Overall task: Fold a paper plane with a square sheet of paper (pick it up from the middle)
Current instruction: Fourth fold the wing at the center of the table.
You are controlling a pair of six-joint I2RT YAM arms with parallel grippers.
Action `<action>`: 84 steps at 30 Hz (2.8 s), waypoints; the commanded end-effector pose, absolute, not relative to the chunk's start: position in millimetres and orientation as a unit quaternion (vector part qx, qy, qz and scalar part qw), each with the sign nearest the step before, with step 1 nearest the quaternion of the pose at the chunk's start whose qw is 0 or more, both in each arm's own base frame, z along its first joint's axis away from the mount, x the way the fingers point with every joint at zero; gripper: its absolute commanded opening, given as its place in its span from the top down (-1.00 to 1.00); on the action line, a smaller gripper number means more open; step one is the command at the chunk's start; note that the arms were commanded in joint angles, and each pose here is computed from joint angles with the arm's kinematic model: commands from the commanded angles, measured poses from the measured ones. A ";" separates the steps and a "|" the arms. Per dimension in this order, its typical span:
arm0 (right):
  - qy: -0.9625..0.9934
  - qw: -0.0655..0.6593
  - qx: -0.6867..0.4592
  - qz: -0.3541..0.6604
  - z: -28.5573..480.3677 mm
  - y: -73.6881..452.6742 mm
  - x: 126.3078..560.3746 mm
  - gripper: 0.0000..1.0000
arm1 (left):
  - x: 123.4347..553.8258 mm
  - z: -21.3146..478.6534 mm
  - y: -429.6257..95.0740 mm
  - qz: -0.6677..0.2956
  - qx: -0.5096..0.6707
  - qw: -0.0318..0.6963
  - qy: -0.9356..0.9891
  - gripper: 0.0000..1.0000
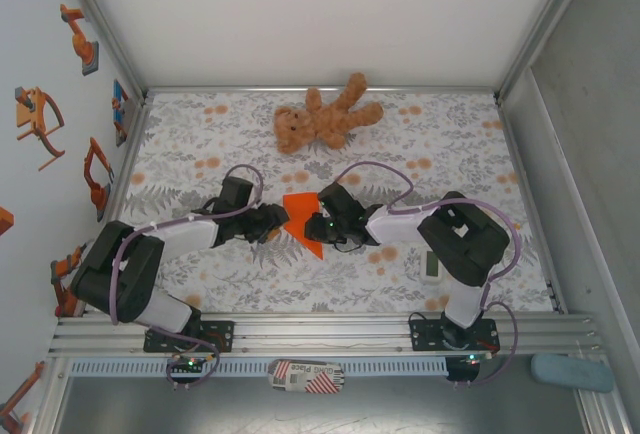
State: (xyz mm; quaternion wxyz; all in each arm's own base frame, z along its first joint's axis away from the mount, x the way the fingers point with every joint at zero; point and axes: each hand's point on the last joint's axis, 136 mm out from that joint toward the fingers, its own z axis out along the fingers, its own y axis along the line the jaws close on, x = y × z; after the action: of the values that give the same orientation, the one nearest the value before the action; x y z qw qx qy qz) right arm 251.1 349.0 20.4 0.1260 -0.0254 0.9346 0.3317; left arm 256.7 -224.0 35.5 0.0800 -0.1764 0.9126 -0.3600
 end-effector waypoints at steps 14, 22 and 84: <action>0.937 0.116 -0.009 0.329 8.8 337.4 249.0 0.69 | 269.1 31.1 -237.0 -0.367 -0.190 0.073 0.907 0.45; 0.938 0.117 -0.008 0.327 8.3 335.3 249.2 0.69 | 270.2 30.8 -242.2 -0.377 -0.185 0.068 0.905 0.47; 0.867 0.329 -0.325 0.185 75.3 370.9 257.7 0.32 | 298.8 48.1 -218.0 -0.301 -0.283 0.103 0.905 0.85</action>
State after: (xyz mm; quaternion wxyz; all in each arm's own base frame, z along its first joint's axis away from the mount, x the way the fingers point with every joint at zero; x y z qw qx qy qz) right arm 246.2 361.2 63.9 0.2990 -0.3123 0.8802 0.1956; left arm 299.5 -218.3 49.2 0.1157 -0.2714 0.9044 -0.3081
